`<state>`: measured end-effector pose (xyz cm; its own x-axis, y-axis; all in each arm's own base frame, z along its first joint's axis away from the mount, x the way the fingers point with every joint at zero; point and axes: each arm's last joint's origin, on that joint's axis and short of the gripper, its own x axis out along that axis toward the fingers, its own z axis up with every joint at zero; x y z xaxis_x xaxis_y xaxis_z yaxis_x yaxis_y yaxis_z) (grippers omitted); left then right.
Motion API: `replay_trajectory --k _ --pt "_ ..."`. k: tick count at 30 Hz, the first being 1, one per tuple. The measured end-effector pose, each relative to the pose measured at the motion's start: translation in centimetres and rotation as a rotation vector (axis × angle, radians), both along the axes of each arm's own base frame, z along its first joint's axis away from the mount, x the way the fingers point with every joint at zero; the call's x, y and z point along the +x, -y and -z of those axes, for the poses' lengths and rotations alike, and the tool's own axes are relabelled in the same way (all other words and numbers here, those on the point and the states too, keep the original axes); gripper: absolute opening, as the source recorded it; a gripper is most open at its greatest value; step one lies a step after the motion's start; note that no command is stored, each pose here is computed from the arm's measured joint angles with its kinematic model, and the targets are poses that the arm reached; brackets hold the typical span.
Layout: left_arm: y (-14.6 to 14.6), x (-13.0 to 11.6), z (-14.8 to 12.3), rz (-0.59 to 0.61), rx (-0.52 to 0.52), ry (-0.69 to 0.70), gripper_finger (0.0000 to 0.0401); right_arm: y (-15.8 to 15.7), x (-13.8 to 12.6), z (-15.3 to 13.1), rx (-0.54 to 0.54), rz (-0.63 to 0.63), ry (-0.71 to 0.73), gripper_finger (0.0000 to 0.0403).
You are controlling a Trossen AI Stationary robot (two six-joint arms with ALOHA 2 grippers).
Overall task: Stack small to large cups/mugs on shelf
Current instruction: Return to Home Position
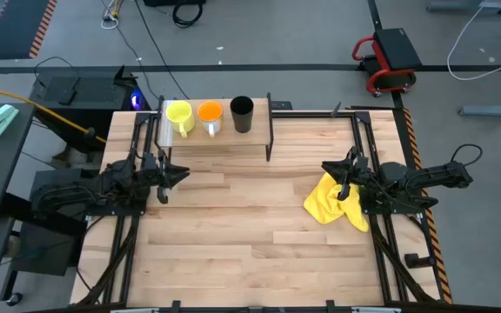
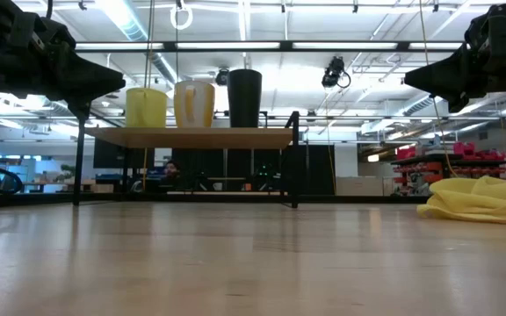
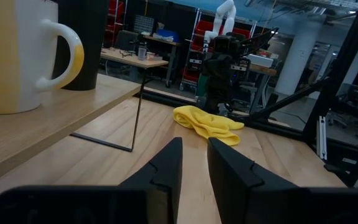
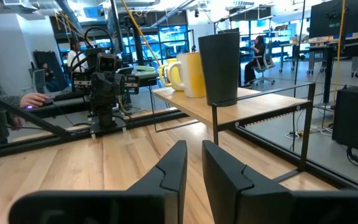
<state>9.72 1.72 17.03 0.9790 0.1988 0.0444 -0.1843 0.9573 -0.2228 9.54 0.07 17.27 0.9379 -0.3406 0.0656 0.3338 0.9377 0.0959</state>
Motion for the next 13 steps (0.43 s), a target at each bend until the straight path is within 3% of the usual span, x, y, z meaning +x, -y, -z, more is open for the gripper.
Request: replay_trajectory --k 13 --pt "0.0 0.0 0.01 0.0 0.0 0.0 0.0078 0.0 0.0 0.0 0.0 0.0 0.0 0.0058"
